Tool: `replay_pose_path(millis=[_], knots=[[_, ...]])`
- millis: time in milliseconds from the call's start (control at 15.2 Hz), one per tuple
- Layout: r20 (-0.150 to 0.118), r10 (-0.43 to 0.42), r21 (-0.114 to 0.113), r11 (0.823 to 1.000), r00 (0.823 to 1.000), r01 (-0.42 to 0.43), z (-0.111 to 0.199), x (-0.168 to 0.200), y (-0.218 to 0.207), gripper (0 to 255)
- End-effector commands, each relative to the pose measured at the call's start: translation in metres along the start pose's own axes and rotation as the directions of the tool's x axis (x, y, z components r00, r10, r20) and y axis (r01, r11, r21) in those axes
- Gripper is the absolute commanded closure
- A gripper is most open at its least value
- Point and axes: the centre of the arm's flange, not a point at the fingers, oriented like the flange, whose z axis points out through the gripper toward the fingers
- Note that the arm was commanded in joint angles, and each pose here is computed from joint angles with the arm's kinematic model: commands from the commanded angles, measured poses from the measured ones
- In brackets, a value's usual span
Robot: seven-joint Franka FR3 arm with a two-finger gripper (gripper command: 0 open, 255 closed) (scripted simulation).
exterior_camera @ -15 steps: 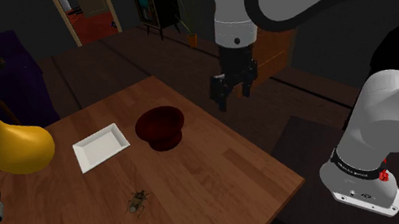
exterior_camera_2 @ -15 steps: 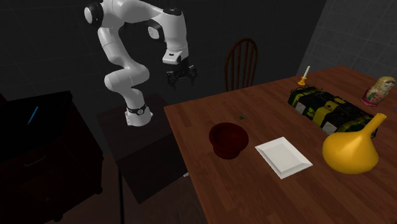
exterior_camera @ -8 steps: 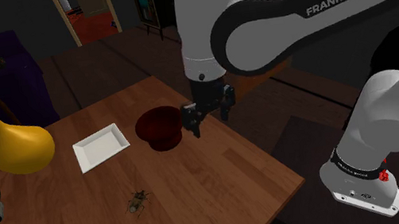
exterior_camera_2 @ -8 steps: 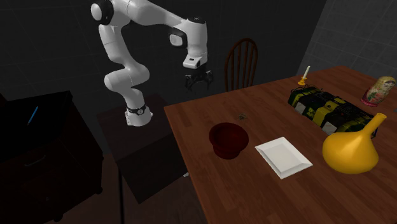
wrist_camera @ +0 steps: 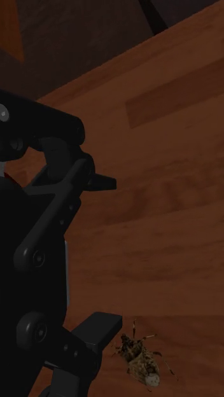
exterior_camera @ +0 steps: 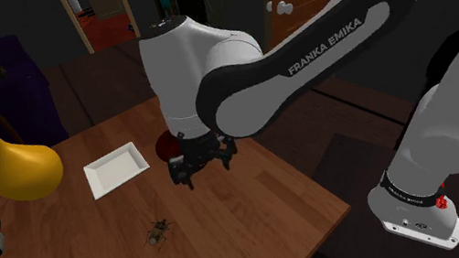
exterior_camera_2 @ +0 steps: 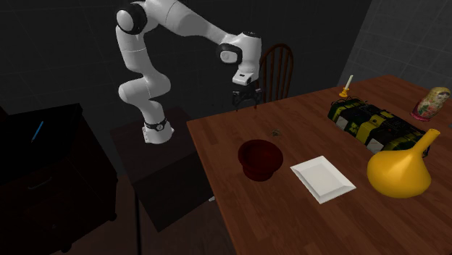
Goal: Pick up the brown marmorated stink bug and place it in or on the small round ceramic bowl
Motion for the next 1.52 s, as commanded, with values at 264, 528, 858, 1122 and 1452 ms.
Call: replay_pose_path(millis=[264, 528, 858, 1122, 1452], knots=[[-0.024, 0.082, -0.027, 0.996, 0.996, -0.083, 0.038, 0.008, -0.072, 0], [-0.040, 0.133, -0.045, 0.990, 0.990, -0.135, 0.064, 0.016, -0.121, 0], [-0.062, 0.195, -0.067, 0.978, 0.979, -0.199, 0.098, 0.030, -0.179, 0], [-0.063, 0.198, -0.068, 0.977, 0.978, -0.203, 0.116, 0.032, -0.181, 0], [-0.063, 0.198, -0.068, 0.977, 0.978, -0.203, 0.140, 0.033, -0.179, 0]])
